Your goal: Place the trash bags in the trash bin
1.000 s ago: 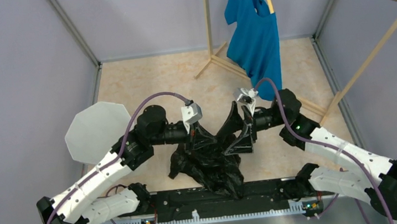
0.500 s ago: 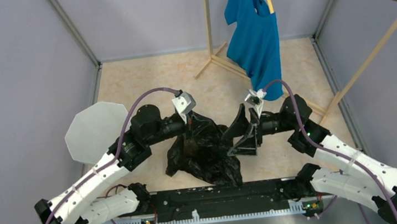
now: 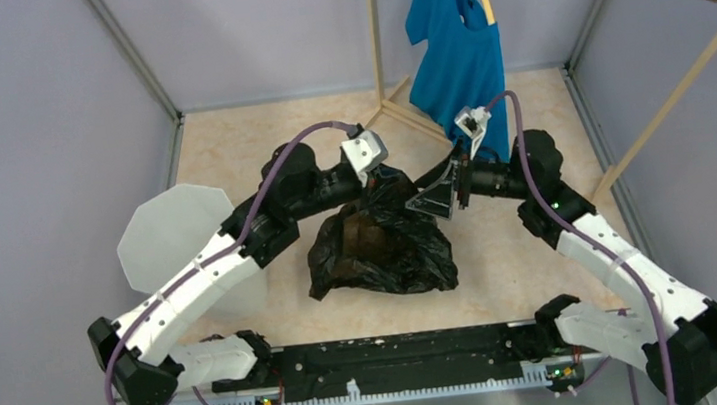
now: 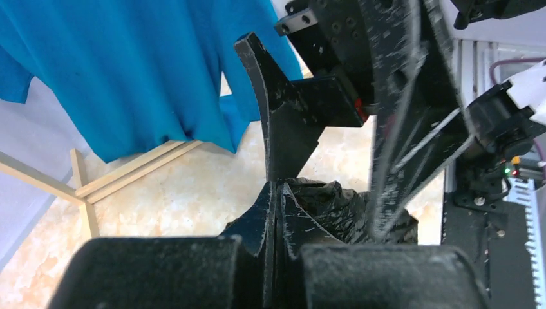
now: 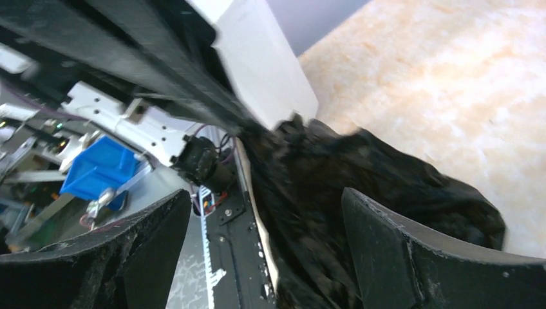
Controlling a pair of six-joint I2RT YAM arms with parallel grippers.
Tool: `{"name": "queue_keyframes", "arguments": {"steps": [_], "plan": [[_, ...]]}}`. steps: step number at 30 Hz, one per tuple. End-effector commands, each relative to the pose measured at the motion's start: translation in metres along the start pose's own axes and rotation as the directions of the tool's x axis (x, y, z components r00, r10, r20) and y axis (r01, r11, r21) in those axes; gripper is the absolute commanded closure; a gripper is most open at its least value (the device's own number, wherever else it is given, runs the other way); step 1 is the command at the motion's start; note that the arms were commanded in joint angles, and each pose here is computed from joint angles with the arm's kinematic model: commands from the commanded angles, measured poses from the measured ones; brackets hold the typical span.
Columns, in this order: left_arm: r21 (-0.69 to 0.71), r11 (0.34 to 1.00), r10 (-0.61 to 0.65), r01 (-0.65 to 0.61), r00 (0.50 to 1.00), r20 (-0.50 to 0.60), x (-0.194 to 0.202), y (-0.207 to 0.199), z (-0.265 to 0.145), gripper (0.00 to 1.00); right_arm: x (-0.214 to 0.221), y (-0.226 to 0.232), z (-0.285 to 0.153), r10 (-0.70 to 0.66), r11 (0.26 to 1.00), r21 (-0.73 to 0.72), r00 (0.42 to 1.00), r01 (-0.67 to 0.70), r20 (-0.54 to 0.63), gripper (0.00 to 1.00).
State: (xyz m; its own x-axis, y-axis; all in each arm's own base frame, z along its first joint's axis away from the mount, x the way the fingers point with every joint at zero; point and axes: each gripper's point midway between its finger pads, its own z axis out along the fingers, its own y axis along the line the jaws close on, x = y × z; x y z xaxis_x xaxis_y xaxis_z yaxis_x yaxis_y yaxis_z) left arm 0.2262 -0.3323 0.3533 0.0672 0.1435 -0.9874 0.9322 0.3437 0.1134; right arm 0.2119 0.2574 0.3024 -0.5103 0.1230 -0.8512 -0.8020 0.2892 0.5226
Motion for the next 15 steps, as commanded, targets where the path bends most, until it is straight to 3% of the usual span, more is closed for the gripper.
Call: {"name": "queue_keyframes", "arguments": {"steps": [1, 4, 9, 15], "plan": [[0.112, 0.987, 0.107, -0.118, 0.989, 0.105, -0.025, 0.012, -0.002, 1.00, -0.032, 0.043, 0.004, -0.159, 0.945, -0.279, 0.985, 0.173, 0.070, 0.13], [0.179, 0.981, 0.058, -0.080, 0.990, 0.126, -0.024, 0.024, -0.011, 1.00, -0.030, 0.056, 0.004, -0.137, 0.901, -0.408, 0.989, 0.148, 0.056, 0.13], [0.170, 0.984, 0.041, -0.059, 0.993, 0.109, -0.013, 0.036, -0.011, 1.00, -0.024, 0.075, -0.004, -0.083, 0.860, -0.503, 0.996, 0.089, 0.034, 0.12], [0.038, 0.999, 0.012, -0.014, 0.997, 0.075, 0.001, 0.062, -0.012, 1.00, -0.015, 0.093, -0.018, 0.016, 0.826, -0.563, 1.000, -0.005, 0.015, 0.19]]}}
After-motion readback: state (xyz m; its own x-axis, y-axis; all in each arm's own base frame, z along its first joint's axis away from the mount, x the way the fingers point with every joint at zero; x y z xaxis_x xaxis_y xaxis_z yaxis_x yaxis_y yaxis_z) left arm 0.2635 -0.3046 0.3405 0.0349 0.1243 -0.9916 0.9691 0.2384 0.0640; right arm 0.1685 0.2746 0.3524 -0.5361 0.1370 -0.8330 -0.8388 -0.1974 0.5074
